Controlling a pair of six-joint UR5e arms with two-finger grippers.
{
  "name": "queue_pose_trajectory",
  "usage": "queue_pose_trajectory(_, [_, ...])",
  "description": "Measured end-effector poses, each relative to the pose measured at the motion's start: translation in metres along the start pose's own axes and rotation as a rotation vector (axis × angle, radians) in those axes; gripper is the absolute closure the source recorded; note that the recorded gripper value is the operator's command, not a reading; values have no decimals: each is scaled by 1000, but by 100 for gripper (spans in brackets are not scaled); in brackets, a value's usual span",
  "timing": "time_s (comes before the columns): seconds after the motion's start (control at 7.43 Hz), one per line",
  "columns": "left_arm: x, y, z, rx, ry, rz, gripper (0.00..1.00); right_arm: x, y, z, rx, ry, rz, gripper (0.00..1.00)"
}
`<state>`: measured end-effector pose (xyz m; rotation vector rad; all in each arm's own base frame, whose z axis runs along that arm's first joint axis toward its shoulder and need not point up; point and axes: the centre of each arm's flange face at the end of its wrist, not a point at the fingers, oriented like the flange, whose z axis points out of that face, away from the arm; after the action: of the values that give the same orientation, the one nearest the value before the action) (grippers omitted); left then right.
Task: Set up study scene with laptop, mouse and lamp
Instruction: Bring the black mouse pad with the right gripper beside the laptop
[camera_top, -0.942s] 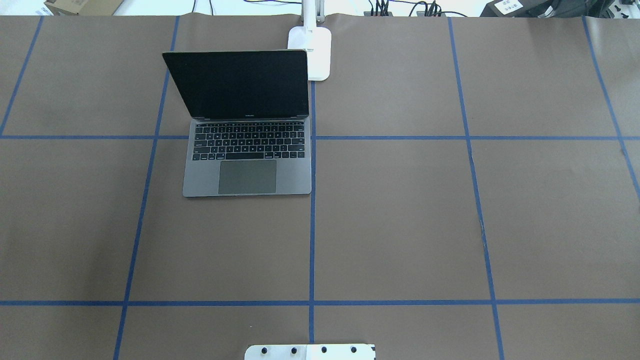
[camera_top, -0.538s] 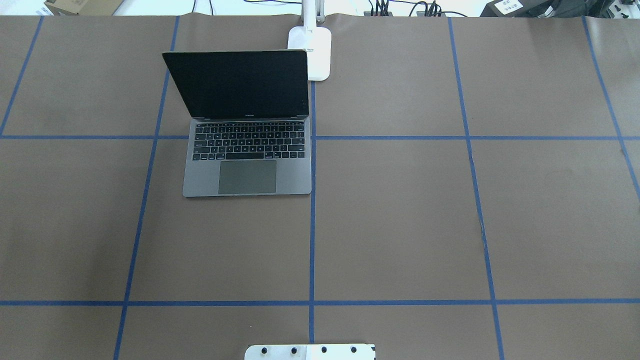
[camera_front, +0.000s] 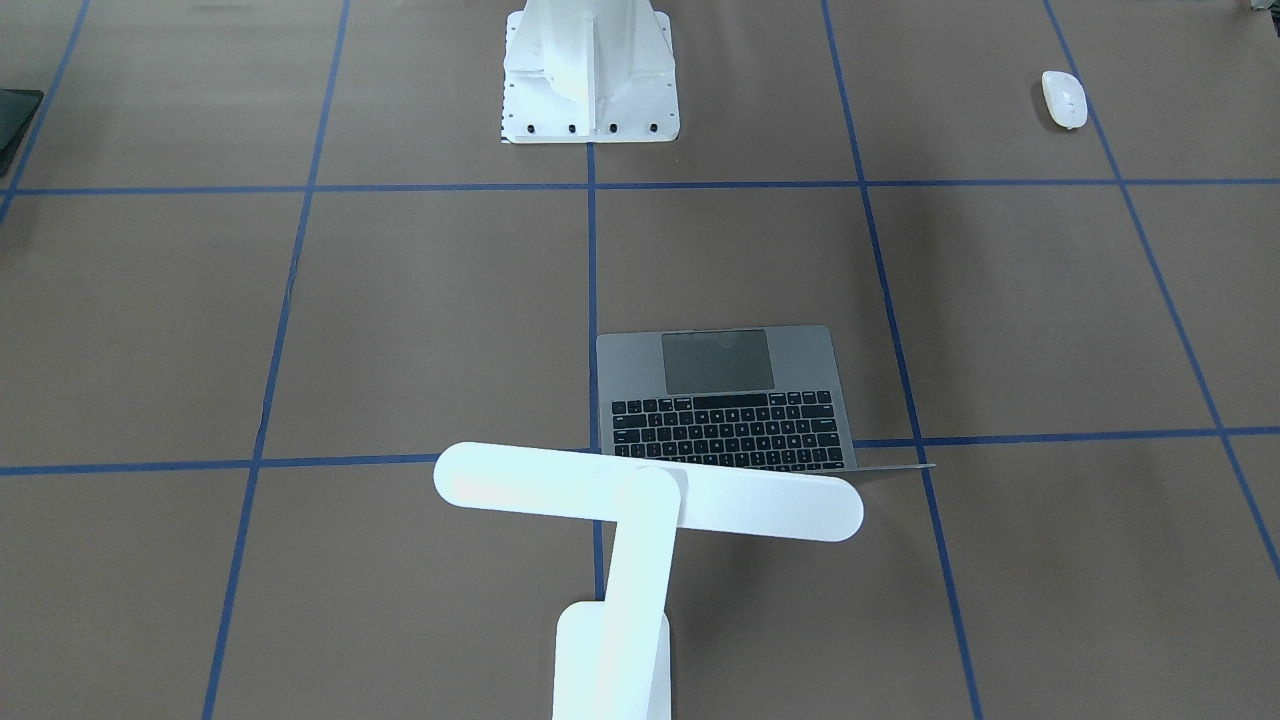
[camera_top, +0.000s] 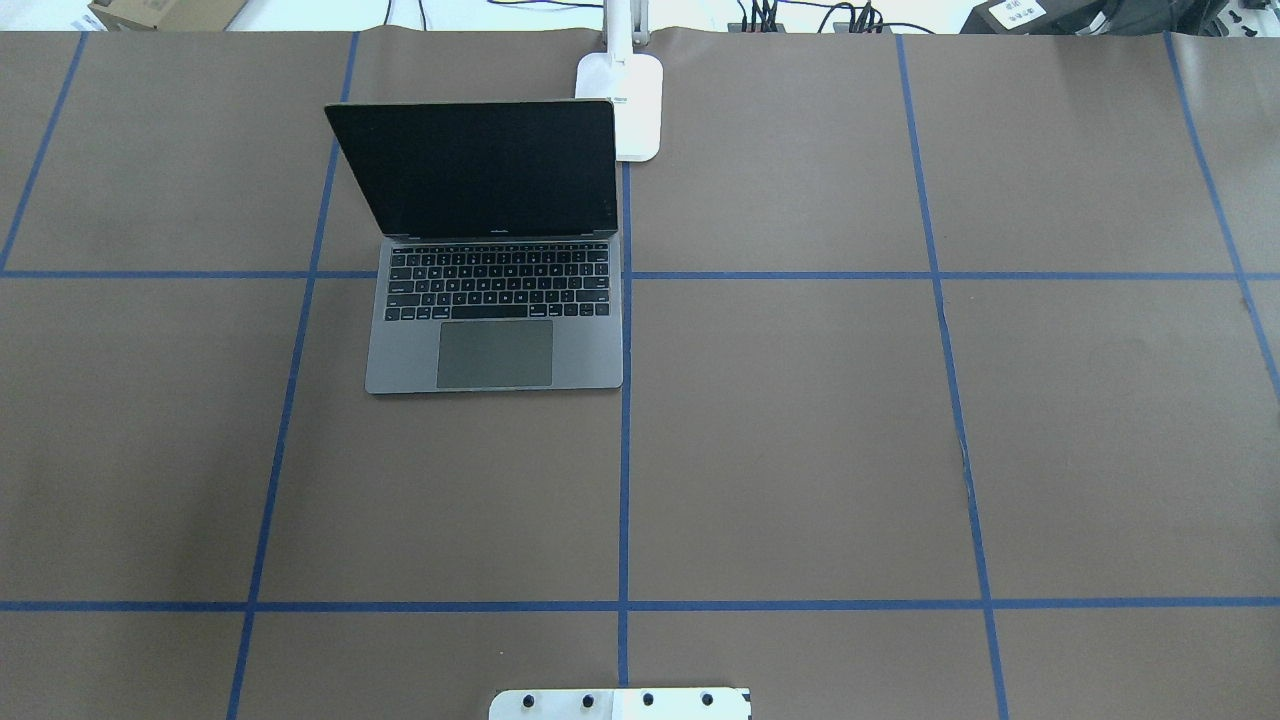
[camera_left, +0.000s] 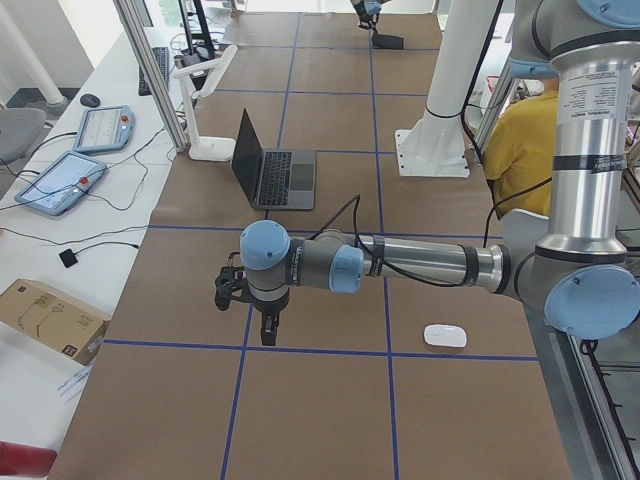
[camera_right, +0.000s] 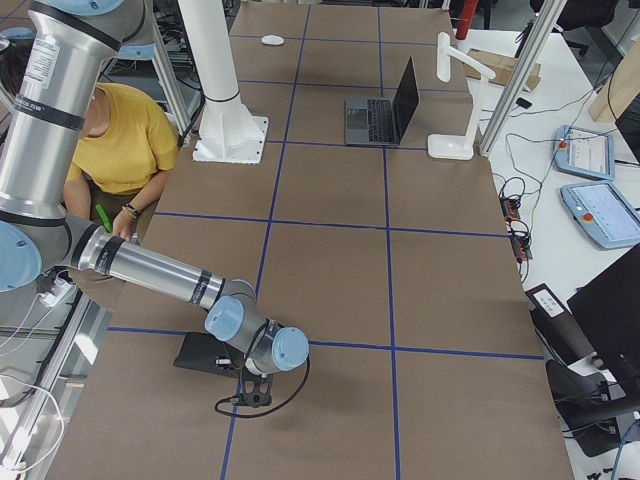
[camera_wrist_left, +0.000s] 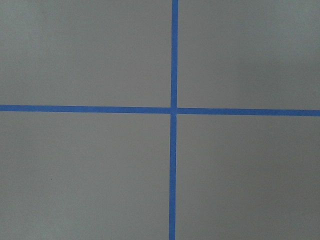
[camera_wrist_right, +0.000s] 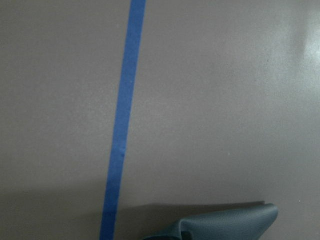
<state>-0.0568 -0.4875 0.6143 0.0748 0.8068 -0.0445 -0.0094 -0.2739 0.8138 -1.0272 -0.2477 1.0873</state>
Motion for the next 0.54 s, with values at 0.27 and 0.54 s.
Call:
queue_pose_trajectory(0.27, [0,0,0,0,0,-1,0,0,58,-48,-3,8,10,100])
queue_pose_trajectory(0.54, [0,0,0,-1,1,-2,0,-14,106,-92,15,-42,-46,100])
